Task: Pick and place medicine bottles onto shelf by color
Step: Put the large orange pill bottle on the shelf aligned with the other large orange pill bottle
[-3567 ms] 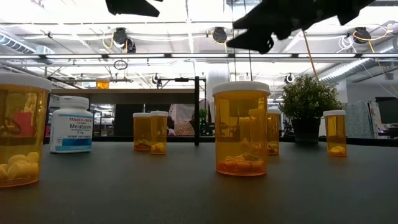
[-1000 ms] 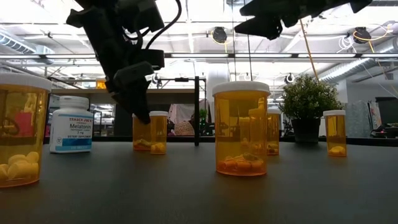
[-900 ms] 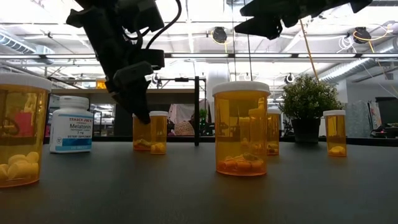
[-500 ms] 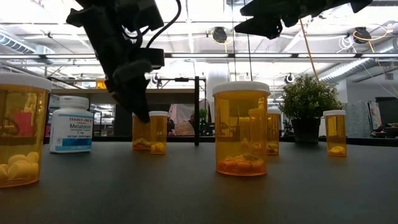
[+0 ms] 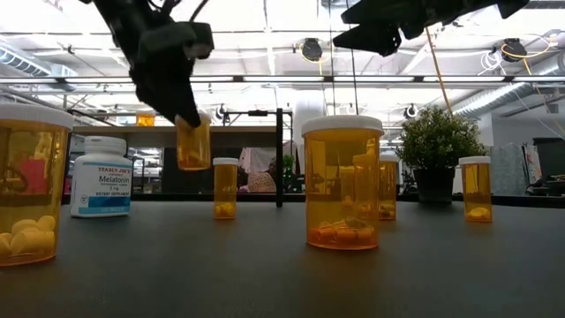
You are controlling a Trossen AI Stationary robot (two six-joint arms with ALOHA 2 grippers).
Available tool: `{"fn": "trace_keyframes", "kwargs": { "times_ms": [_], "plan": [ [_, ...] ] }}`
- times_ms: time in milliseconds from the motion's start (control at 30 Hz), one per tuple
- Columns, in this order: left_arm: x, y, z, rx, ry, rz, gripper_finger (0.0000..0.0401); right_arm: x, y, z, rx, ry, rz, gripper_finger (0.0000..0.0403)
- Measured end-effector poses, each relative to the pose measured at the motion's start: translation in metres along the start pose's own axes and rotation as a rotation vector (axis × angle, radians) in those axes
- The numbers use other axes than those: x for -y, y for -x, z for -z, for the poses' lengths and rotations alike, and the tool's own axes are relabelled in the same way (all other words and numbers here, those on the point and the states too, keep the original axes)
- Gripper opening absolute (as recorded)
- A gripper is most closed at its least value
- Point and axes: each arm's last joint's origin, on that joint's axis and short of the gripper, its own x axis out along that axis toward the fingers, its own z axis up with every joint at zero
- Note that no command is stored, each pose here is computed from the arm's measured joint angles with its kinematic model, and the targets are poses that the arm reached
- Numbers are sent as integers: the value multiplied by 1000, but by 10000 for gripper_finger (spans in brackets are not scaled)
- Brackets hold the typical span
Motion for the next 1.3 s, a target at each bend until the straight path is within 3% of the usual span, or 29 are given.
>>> {"fn": "trace_keyframes", "kwargs": {
  "times_ms": [167, 333, 567, 1000, 1300],
  "plan": [
    [-8, 21, 4, -3, 34, 2, 221, 0, 0, 0, 0, 2, 0, 311],
    [-16, 41, 5, -14, 67, -8, 209, 0, 0, -1, 5, 11, 1, 311],
    [-14, 72, -14, 59, 41, -9, 217, 1, 0, -1, 13, 23, 6, 311],
    [-32, 129, -41, 96, 40, -187, 216, 1, 0, -1, 15, 34, 7, 311],
    [-62, 134, -52, 53, 57, -302, 218, 1, 0, -1, 16, 37, 7, 311]
  ]
}}
